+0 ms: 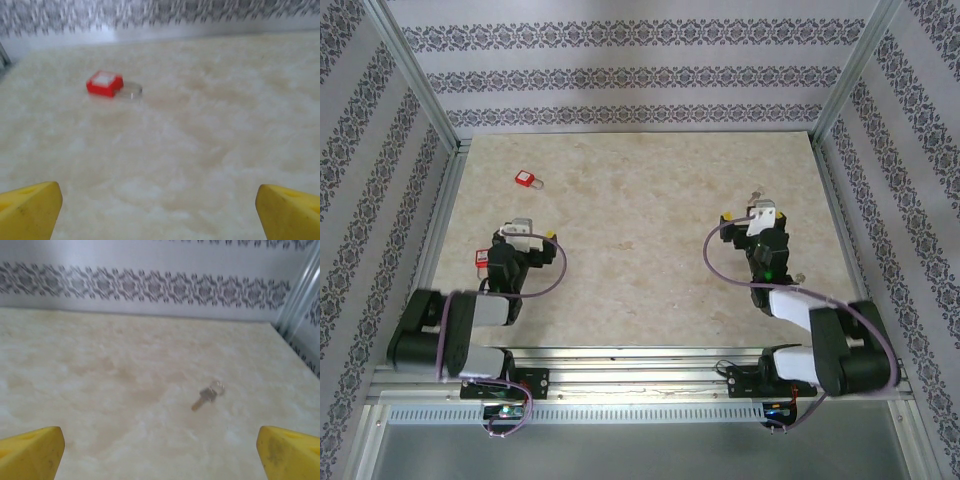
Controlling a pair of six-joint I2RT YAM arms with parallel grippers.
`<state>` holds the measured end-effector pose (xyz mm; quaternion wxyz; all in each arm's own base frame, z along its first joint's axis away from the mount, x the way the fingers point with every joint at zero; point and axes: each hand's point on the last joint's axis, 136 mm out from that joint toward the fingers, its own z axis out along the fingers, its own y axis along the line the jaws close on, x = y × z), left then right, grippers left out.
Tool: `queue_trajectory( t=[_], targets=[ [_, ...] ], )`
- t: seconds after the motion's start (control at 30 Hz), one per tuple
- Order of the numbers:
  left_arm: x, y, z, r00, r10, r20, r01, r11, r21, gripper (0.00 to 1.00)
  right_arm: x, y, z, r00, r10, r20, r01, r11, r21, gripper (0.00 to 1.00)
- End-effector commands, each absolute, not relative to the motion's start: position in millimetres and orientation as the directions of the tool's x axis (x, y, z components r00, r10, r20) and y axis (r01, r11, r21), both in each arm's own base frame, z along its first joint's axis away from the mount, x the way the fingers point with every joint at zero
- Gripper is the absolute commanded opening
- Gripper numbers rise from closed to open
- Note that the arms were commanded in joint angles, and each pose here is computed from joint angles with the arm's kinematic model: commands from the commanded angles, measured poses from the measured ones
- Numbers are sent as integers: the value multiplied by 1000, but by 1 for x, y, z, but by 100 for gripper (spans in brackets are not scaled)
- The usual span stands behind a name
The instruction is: Unlock with the key
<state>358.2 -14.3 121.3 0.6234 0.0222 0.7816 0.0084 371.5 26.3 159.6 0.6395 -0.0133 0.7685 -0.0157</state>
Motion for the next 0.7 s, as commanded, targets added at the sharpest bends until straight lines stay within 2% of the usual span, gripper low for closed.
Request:
queue_trajectory(
  t=[0.0,0.1,0.2,0.3,0.4,0.53,0.67],
  targets=[
    [361,-9,174,-139,38,-990,-38,998,44,99,370,23,177,-238,-49,-970,41,997,-60,98],
    [358,-12,211,-83,-58,-995,-27,998,-56,99,366,29,190,-282,-2,-959,46,999,-15,98],
    [354,-32,238,-121,-193,-974,68,977,-202,99,360,30,194,-414,126,-901,102,991,92,98],
    [345,-59,254,-207,-315,-926,167,922,-350,99,347,34,190,-519,224,-825,159,974,164,98],
    [333,-76,260,-335,-393,-857,175,867,-466,99,330,31,188,-600,299,-742,235,952,194,98],
    [312,-103,248,-513,-394,-762,203,807,-554,99,299,14,185,-660,380,-649,371,915,158,98],
    [294,-117,228,-600,-377,-706,218,772,-597,99,266,-14,167,-665,467,-582,496,860,123,98]
  ],
)
